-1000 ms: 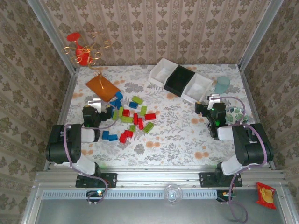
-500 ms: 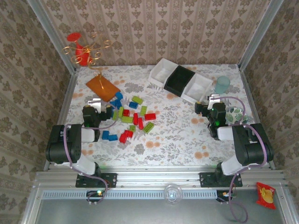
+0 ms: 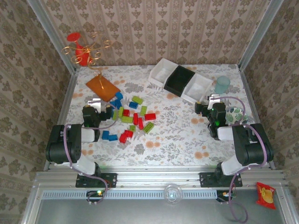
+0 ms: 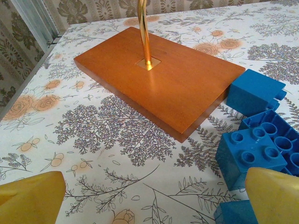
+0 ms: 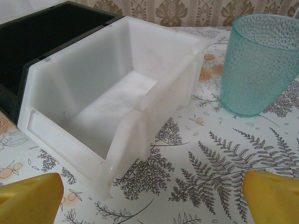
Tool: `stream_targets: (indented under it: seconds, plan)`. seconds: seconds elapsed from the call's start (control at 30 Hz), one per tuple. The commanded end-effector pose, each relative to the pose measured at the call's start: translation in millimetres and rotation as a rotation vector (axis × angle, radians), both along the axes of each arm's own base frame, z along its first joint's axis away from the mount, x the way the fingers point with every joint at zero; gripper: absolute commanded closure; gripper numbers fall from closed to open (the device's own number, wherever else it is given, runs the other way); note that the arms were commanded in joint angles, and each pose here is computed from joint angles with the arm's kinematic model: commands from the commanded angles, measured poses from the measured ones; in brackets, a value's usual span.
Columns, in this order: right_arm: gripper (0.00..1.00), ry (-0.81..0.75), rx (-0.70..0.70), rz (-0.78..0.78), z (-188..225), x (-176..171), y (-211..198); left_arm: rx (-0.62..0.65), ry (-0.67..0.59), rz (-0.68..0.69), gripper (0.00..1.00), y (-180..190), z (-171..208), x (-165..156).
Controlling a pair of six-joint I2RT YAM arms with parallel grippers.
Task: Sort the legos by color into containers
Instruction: Rotate the container at the top-center of the table.
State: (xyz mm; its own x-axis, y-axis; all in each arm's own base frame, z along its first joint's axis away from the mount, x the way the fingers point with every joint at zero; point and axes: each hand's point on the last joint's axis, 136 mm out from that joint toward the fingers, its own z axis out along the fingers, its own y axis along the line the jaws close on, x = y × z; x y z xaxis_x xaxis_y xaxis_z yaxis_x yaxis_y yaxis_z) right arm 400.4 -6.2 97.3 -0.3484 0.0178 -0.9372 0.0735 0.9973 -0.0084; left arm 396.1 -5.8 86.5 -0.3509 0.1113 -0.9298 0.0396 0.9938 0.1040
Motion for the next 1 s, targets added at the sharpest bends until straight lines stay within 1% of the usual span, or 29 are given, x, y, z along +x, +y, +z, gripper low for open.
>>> stream_targets:
  seconds: [0.0,0.07,0.17,0.23,0.27,0.33,0.37,0.43,0.53,0.6,0.67,0.73,0.83,0.97]
  plan:
    - [0.00,-0.018,0.009,-0.018,8,-3,-3,-0.009,-0.055,0.038,0.00,9,13,2]
    - [0.00,-0.023,0.010,-0.059,20,-9,-10,-0.018,-0.084,0.077,0.00,17,22,-2]
    - [0.00,-0.070,0.017,-0.137,50,-22,-22,-0.025,-0.103,0.164,0.00,32,41,-13]
    - [0.00,-0.133,0.074,-0.222,72,-36,-35,-0.033,-0.124,0.223,0.00,41,61,-22]
    - [0.00,-0.154,0.093,-0.242,80,-42,-38,-0.062,-0.135,0.271,0.00,47,70,-26]
    - [0.00,-0.182,0.140,-0.297,98,-56,-45,-0.167,-0.148,0.384,0.00,62,86,-39]
    - [0.00,-0.190,0.174,-0.323,104,-62,-48,-0.206,-0.147,0.394,0.00,63,92,-43]
    - [0.00,-0.182,0.255,-0.351,112,-72,-48,-0.283,-0.147,0.350,0.00,53,103,-48]
    - [0.04,-0.141,0.358,-0.288,115,-69,-27,-0.426,-0.150,0.222,0.00,26,117,-48]
    - [0.04,-0.114,0.379,-0.250,112,-62,-8,-0.534,-0.140,0.120,0.00,0,123,-45]
    - [0.04,-0.075,0.336,-0.218,108,-49,12,-0.595,-0.120,0.024,0.00,-29,124,-41]
    - [0.02,-0.025,0.255,-0.200,104,-32,33,-0.601,-0.075,-0.068,0.00,-62,124,-36]
    - [0.01,0.062,0.240,-0.182,91,-6,52,-0.559,-0.008,-0.162,0.00,-101,122,-33]
    - [0.01,0.135,0.209,-0.171,73,24,69,-0.515,0.040,-0.256,0.00,-140,120,-33]
